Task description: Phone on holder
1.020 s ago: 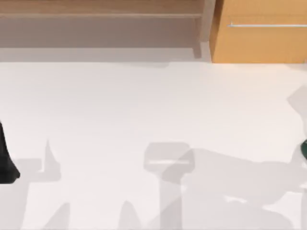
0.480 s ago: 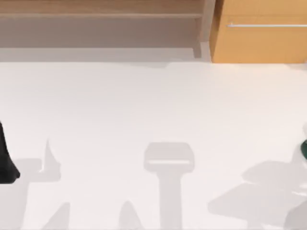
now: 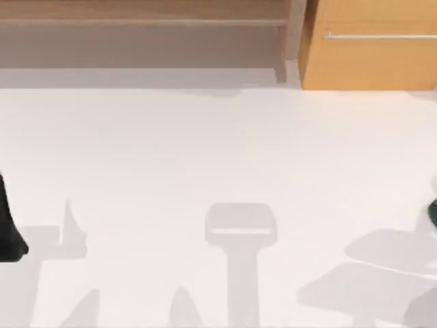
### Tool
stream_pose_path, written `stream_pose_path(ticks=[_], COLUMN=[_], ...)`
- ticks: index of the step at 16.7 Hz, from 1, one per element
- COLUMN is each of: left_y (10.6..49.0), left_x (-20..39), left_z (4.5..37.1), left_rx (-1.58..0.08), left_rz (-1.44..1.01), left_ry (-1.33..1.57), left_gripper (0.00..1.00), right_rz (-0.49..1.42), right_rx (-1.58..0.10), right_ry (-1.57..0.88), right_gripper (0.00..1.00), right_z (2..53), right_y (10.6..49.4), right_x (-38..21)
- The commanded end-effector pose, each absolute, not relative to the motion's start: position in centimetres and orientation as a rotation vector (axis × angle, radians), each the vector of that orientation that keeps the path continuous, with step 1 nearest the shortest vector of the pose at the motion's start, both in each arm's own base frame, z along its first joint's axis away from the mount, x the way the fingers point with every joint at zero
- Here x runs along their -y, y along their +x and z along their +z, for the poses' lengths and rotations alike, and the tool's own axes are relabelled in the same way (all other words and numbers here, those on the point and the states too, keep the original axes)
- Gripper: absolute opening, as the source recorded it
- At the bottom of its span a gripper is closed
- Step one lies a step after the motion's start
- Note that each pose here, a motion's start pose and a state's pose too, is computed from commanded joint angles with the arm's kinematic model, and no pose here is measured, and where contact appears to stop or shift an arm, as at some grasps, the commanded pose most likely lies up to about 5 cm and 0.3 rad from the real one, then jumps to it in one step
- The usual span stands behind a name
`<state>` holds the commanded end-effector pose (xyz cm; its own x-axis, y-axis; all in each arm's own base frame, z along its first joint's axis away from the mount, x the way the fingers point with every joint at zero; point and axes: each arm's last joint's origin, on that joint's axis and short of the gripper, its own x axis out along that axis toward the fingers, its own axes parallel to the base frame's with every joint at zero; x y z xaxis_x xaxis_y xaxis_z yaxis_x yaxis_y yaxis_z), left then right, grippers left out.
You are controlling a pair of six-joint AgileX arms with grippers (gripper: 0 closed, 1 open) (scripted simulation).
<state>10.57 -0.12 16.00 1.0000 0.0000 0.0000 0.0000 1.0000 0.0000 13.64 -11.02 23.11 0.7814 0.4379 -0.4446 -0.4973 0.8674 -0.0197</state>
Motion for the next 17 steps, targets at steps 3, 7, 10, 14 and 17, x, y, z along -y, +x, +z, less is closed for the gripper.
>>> stream_pose_path(ticks=[3, 7, 10, 14, 17], left_y=[10.6, 10.6, 10.6, 10.6, 10.6], left_x=[0.1, 0.1, 0.1, 0.1, 0.1], left_z=[16.0, 16.0, 16.0, 16.0, 16.0], left_rx=[0.0, 0.0, 0.0, 0.0, 0.0], left_rz=[0.0, 0.0, 0.0, 0.0, 0.0], left_ry=[0.0, 0.0, 0.0, 0.0, 0.0], left_gripper=[1.0, 1.0, 1.0, 1.0, 1.0], right_rz=[0.488, 0.476, 0.494, 0.513, 0.508], right_rx=[-0.453, -0.433, -0.41, -0.422, -0.436], right_ry=[-0.143, -0.164, -0.169, -0.146, -0.142], right_gripper=[0.0, 0.0, 0.0, 0.0, 0.0], right_z=[22.7, 22.7, 22.6, 21.6, 21.0], right_y=[13.7, 14.6, 15.5, 16.6, 17.3], right_x=[11.2, 11.3, 10.7, 9.5, 8.9])
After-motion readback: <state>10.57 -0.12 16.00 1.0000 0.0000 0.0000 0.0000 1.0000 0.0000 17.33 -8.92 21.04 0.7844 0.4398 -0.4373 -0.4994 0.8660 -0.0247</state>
